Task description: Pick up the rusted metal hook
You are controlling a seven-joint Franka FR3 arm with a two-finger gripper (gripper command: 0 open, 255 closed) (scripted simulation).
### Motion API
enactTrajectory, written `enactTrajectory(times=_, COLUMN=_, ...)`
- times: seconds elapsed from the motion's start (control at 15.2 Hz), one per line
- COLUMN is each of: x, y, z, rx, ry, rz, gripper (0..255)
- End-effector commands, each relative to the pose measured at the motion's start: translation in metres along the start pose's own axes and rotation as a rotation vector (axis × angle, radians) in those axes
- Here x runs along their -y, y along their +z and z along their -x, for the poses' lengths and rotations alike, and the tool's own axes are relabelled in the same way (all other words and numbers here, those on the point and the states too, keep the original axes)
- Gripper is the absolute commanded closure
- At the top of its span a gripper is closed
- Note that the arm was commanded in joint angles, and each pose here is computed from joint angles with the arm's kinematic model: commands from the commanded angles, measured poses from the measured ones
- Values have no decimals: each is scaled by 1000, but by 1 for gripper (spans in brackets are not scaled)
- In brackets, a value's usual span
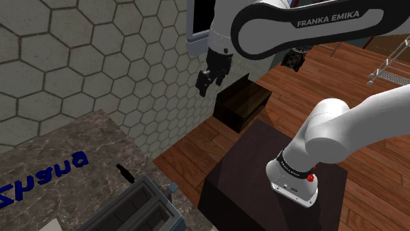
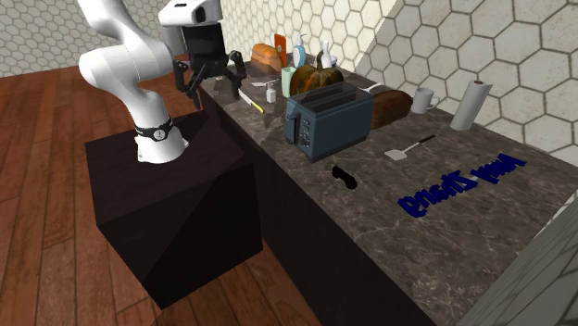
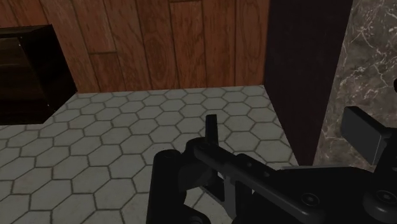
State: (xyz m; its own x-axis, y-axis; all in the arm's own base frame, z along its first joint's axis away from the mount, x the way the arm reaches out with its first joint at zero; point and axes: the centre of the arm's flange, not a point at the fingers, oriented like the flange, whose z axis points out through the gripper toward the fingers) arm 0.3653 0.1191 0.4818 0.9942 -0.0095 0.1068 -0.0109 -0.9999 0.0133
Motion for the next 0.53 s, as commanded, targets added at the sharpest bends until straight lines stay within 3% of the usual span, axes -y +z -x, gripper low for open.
enactTrajectory(times=0.0, x=20, y=19, z=-6, rx=-3, ry=-3, rz=-1, gripper=0)
enactTrajectory(times=0.46, x=90, y=76, z=-24, rx=-11, ry=-17, rz=-2, gripper=0)
